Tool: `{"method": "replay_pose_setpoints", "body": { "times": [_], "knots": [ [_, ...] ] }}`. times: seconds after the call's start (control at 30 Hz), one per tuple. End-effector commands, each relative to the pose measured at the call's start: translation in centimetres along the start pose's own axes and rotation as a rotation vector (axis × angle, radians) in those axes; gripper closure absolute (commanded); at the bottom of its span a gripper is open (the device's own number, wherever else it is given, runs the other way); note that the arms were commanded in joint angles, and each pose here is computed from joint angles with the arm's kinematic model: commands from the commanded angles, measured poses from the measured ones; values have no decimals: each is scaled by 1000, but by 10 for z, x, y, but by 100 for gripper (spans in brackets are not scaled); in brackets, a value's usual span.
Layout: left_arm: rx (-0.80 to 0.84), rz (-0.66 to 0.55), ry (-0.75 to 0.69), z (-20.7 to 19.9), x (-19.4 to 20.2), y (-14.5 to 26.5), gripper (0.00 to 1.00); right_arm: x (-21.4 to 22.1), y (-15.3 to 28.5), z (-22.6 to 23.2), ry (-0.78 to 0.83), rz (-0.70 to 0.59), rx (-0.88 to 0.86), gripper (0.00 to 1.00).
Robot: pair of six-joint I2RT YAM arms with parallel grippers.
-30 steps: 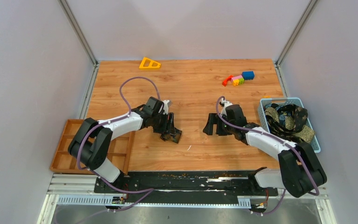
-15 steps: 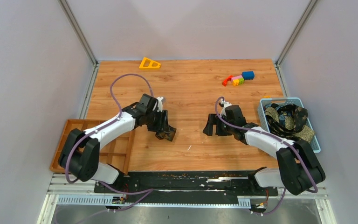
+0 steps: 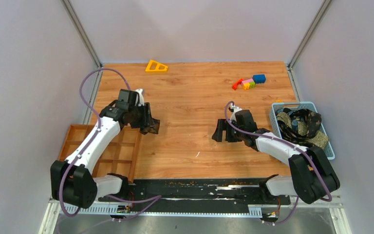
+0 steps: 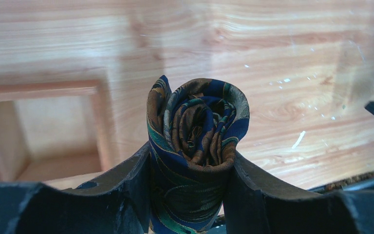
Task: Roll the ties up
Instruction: Place the tie in the storage box.
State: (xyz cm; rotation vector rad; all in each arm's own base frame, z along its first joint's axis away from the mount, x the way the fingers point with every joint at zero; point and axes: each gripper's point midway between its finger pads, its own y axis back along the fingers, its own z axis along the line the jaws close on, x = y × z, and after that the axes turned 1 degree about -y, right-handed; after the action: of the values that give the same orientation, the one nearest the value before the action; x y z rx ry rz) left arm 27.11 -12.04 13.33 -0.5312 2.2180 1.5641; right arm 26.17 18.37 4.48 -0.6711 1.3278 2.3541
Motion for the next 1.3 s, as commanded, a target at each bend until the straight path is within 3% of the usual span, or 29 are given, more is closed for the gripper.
{"method": "replay_pose_setpoints", "body": {
  "times": [0.0, 0.33, 0.7, 1.27],
  "knots": [
    [-113, -88, 19, 31, -25, 30, 81, -9, -3, 4, 25, -36, -30, 16],
    [-455, -262, 248, 130, -49, 77, 91, -7, -4, 5, 29, -27, -42, 16],
    [-707, -363, 502, 222, -40, 123, 97, -5, -5, 6, 29, -19, -47, 16],
    [-589, -324, 812, 275, -17, 77, 100, -3, -9, 5, 24, 0, -46, 17]
  ]
}}
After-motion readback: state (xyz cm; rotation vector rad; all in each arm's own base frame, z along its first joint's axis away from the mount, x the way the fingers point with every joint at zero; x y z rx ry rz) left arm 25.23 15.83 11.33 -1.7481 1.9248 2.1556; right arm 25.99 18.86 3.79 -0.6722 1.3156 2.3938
